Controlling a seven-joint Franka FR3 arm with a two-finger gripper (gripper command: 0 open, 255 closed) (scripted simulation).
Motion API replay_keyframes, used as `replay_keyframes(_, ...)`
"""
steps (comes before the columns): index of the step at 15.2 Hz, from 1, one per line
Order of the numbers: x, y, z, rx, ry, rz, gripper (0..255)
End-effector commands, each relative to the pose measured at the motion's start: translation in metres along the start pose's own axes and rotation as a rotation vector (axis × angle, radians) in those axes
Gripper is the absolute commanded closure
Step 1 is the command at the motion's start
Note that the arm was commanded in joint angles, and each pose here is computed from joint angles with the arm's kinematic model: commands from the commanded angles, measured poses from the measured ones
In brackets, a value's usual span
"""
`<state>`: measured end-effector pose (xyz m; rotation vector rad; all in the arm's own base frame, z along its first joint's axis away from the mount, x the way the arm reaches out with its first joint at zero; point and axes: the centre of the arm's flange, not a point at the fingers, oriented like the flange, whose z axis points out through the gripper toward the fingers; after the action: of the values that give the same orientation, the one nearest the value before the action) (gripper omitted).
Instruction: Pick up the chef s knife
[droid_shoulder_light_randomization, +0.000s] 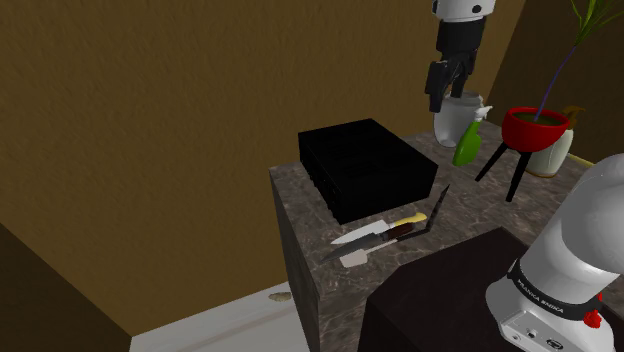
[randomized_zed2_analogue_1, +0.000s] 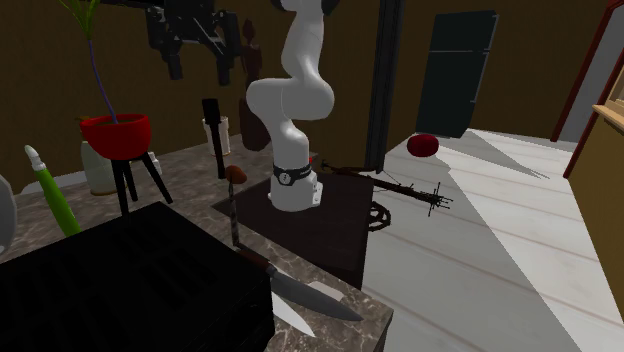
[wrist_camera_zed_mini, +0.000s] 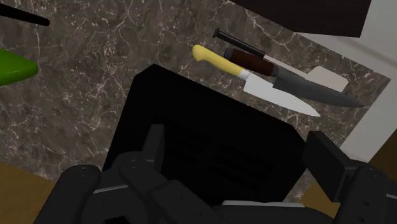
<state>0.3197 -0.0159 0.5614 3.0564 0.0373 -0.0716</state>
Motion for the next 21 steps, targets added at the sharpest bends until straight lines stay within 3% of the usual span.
replay_keyframes(1,0.0,0.0,0.0,0.0,0.0,0.0,0)
replay_keyframes(21,0.03,-0.111,0.236,-0.016,0.057,-0.527,0)
